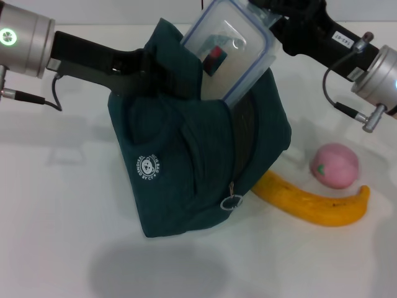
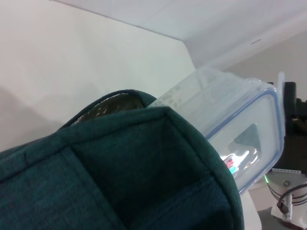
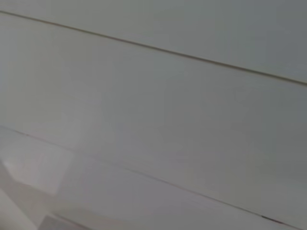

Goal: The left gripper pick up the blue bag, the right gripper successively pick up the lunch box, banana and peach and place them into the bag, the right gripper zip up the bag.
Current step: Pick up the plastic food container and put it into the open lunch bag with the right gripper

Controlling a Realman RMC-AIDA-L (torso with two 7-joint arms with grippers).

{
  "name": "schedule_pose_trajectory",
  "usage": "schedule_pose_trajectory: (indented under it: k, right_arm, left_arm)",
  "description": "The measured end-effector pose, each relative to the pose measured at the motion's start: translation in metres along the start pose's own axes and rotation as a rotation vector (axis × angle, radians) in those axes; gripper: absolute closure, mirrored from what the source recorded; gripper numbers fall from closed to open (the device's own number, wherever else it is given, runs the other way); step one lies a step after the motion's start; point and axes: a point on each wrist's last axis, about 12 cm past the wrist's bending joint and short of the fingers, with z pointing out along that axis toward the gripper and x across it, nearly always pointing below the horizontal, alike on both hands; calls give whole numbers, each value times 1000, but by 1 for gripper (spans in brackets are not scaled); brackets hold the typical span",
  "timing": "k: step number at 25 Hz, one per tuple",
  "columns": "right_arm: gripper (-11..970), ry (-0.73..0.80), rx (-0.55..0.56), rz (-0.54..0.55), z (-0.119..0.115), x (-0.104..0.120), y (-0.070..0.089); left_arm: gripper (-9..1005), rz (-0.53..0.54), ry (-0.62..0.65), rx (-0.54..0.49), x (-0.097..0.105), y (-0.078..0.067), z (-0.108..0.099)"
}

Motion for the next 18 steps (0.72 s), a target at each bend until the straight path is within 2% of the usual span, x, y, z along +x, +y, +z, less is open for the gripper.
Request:
schedule_pose_trajectory:
  k: [5,11,18]
  right_arm:
    - [833,46,-12,-14,11,1,3]
    - [831,22,3,20,9,-1,1]
    - [551,11,-7,2,5,-5,3]
  left_arm:
    - [965,15,-2,6,-1,-2,1]
    - [965,20,-4,10,-3,-3,1]
    - [965,21,-7,8,0,-1,-1]
